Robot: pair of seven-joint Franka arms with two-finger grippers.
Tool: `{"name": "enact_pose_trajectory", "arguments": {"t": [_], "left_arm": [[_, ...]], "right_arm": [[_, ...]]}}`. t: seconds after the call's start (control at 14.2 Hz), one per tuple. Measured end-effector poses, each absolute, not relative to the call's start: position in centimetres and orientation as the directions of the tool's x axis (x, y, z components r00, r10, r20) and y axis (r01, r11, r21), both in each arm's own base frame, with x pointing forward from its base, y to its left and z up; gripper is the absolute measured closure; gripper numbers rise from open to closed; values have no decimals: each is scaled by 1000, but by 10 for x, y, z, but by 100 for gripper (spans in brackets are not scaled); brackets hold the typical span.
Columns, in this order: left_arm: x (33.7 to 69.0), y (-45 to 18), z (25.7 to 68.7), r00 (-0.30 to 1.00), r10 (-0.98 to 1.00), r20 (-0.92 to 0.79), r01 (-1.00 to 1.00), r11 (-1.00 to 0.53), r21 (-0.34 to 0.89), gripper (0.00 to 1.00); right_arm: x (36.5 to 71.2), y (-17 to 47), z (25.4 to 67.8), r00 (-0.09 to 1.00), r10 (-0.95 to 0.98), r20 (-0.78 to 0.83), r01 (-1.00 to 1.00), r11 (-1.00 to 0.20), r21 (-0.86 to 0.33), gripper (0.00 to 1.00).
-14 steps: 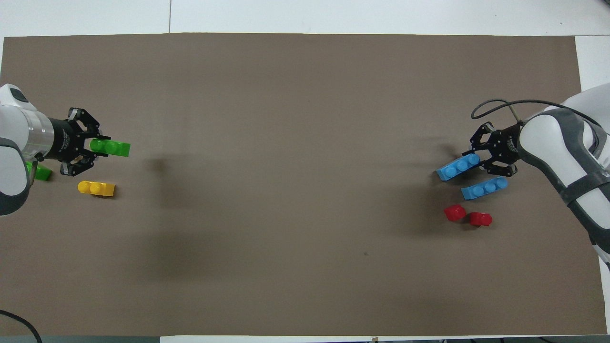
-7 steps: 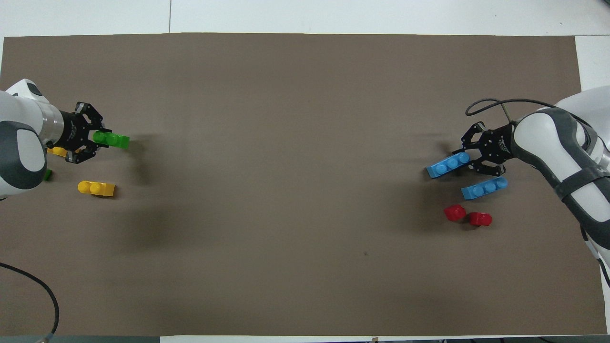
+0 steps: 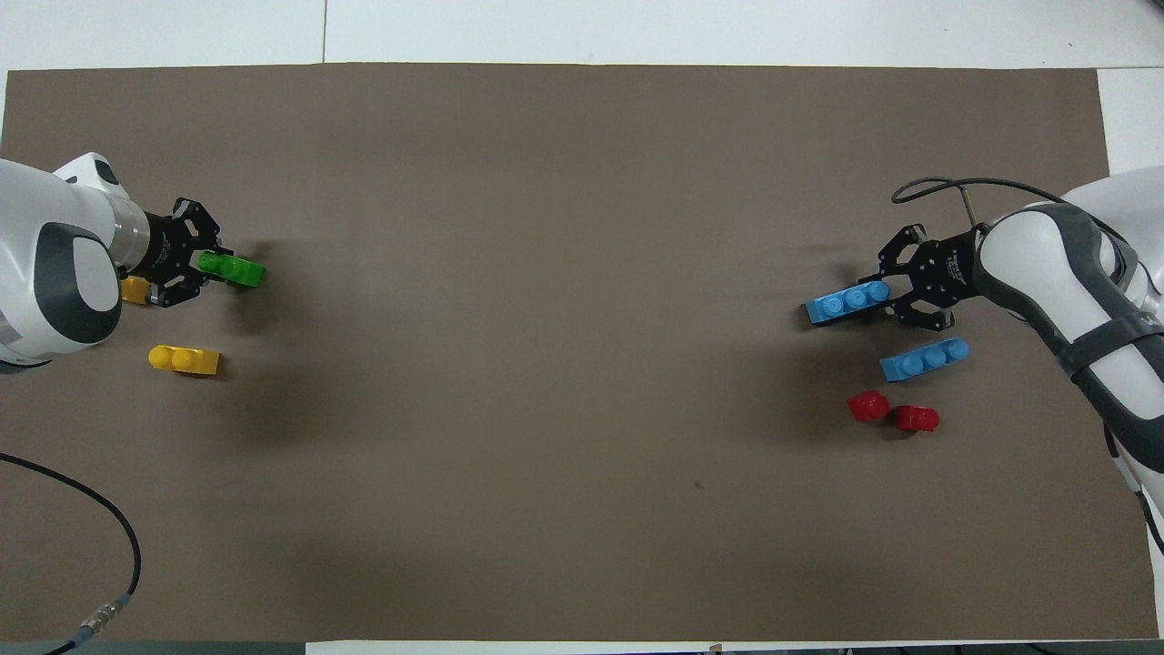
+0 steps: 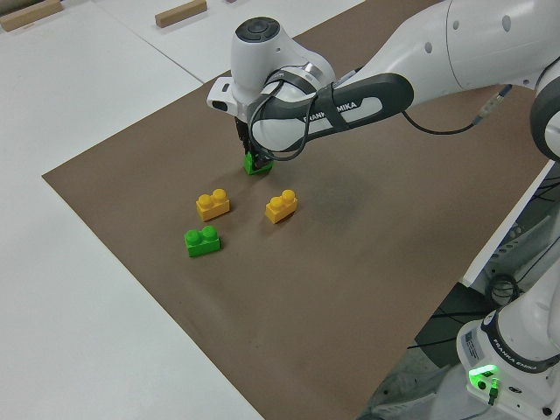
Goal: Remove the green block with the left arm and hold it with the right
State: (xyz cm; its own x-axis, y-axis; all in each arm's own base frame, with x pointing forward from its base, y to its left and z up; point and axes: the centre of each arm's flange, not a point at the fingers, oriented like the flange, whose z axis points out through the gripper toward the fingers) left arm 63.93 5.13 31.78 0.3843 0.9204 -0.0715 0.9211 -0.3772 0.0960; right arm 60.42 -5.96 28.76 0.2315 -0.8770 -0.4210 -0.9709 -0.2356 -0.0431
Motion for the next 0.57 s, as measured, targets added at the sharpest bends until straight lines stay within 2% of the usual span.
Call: {"name": "enact_pose_trajectory", "arguments": {"t": [0.21, 0.28, 0.35, 0.42, 0.57], "left_arm": [[639, 51, 318, 395, 916, -70, 917, -388, 98, 66], [640, 51, 318, 402, 913, -70, 913, -395, 99, 65], [640, 50, 317, 412, 908, -70, 909, -405, 98, 57], [639, 50, 315, 418, 906, -71, 907, -411, 96, 48], [639, 49, 312, 424, 903, -73, 904, -417, 92, 22]], "right_arm": [[604, -60, 284, 211, -885, -414, -976, -214, -40, 65], [603, -60, 283, 205, -886, -415, -977, -208, -37, 60], [603, -60, 283, 193, -889, -416, -980, -198, -31, 60], [604, -58, 284, 185, -890, -418, -981, -192, -25, 52], [608, -54, 298, 197, -882, -427, -978, -205, -28, 30]]}}
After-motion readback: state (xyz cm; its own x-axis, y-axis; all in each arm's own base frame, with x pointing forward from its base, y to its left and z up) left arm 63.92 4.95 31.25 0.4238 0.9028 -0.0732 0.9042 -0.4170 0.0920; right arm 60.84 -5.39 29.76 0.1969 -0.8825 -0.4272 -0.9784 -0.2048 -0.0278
